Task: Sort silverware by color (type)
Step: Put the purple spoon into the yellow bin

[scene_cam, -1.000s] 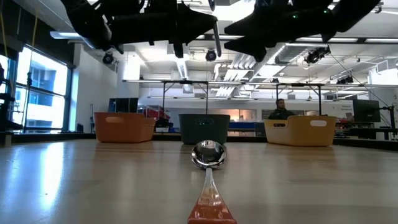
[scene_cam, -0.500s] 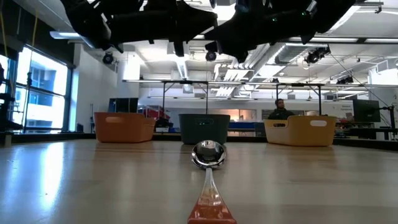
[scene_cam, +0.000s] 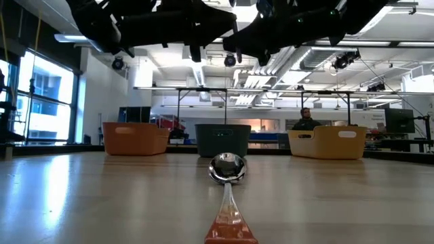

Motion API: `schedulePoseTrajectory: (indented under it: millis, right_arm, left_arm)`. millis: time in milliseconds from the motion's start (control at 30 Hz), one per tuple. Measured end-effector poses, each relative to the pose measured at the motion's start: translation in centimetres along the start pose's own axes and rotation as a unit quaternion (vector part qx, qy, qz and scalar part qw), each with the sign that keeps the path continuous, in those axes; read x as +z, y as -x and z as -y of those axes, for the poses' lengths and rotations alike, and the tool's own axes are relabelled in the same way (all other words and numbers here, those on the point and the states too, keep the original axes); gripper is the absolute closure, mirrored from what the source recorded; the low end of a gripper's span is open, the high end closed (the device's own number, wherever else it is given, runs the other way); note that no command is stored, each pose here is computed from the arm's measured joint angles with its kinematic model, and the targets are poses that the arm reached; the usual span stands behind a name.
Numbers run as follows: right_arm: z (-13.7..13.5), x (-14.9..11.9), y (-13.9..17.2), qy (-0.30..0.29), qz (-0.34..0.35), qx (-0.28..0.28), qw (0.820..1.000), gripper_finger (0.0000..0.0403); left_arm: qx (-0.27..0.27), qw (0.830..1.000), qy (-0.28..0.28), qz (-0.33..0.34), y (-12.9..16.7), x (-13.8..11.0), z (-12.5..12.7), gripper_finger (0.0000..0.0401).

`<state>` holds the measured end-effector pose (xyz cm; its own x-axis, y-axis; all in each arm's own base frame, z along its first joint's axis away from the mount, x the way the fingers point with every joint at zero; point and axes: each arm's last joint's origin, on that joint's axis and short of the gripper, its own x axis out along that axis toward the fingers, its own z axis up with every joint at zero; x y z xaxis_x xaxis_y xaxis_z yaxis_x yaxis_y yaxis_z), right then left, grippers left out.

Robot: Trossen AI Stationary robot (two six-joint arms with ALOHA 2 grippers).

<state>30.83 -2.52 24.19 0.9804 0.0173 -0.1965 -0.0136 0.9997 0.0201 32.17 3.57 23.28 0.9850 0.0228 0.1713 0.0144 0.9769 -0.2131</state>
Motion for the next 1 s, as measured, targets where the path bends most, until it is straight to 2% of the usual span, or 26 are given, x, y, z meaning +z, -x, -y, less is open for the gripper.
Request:
schedulePoseTrajectory:
  millis: [333,567,700,767,867,1000]
  right_arm:
    - [-0.1,0.3,0.5,0.000,-0.002,0.006,1.000,0.0356]
    - [-0.1,1.2,2.0,-0.014,-0.012,-0.034,0.999,0.0356]
    - [0.3,1.3,2.7,-0.017,-0.031,-0.076,0.997,0.0356]
    - [0.9,1.3,3.3,-0.034,-0.046,-0.119,0.991,0.0356]
    - [2.2,1.3,4.0,-0.054,-0.111,-0.192,0.974,0.0356]
    - [4.1,2.2,5.1,-0.070,-0.185,-0.275,0.941,0.0353]
  left_arm:
    - [-0.001,1.000,-0.026,0.002,0.4,0.4,0.2,0.0264]
    - [0.031,0.998,-0.043,-0.017,2.1,-0.9,-0.1,0.0234]
    - [0.033,0.998,-0.042,-0.031,3.1,-1.5,-0.2,0.0235]
    - [0.034,0.998,-0.042,-0.033,3.5,-1.6,-0.2,0.0237]
    - [0.035,0.998,-0.041,-0.038,4.1,-1.8,-0.2,0.0237]
    - [0.025,0.998,-0.036,-0.039,4.2,-1.5,0.0,0.0237]
